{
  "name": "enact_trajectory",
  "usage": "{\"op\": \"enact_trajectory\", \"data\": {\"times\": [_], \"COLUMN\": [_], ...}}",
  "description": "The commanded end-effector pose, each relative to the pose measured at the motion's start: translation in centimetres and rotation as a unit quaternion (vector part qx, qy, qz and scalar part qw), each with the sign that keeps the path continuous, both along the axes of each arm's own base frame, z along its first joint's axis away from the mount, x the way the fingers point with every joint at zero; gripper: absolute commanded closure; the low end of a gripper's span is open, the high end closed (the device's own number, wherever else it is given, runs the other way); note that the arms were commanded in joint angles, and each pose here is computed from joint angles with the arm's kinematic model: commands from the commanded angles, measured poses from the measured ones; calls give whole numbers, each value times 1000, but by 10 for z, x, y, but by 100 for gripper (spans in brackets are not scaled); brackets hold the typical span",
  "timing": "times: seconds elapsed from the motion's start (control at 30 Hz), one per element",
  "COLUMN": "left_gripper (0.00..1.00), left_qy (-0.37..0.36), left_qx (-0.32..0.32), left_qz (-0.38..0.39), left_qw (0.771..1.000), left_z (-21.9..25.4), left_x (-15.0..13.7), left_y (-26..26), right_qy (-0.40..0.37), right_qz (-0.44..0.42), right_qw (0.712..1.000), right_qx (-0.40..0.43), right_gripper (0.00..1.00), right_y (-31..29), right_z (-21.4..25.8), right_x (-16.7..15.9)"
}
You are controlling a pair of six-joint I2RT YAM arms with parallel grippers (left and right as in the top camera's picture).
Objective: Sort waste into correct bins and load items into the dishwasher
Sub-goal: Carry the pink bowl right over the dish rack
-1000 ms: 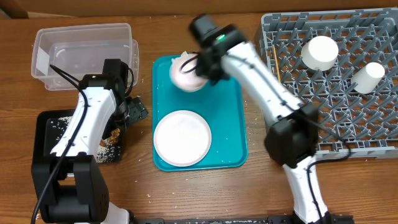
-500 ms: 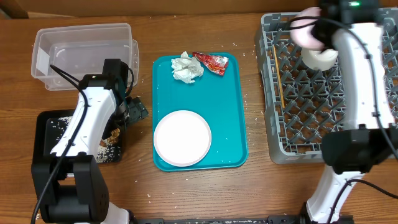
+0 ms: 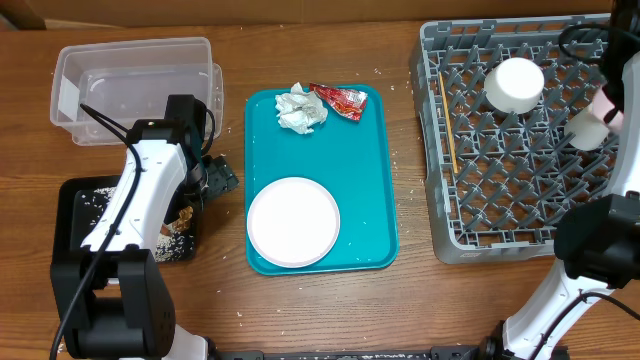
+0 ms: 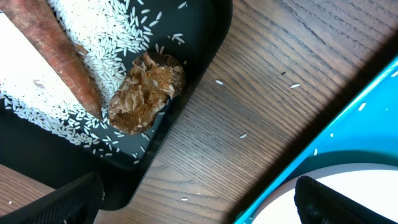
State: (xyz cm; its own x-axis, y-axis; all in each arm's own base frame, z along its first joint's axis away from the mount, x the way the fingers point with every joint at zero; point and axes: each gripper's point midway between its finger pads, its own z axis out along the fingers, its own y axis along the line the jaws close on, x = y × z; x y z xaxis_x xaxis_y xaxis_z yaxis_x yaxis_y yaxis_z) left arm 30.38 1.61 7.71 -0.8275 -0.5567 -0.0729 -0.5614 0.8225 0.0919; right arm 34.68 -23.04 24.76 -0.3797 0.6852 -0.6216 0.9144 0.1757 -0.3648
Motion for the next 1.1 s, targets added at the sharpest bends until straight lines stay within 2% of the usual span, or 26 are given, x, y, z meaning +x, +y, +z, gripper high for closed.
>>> {"op": "enact_trajectory", "data": {"times": [0.0, 0.3, 0.47, 1.07], "left_gripper": [0, 0, 0, 0], "left_qy": [3, 3, 3, 3], "left_qx": [7, 7, 7, 7], "left_qz": [11, 11, 11, 11], "left_qw": [1000, 1000, 1000, 1000], "left_z": [-3, -3, -3, -3], "left_x": [0, 0, 0, 0], "left_y": [3, 3, 3, 3], "right_qy": [-23, 100, 138, 130], "right_qz": [-37, 9, 23, 71], "right_qw": [997, 988, 980, 984], "right_qx": [-64, -116, -138, -102], "right_gripper": [96, 96, 96, 96], "right_y": [0, 23, 33, 78], "right_z": [13, -30, -49, -62], "right_x": [-5, -16, -25, -8]}}
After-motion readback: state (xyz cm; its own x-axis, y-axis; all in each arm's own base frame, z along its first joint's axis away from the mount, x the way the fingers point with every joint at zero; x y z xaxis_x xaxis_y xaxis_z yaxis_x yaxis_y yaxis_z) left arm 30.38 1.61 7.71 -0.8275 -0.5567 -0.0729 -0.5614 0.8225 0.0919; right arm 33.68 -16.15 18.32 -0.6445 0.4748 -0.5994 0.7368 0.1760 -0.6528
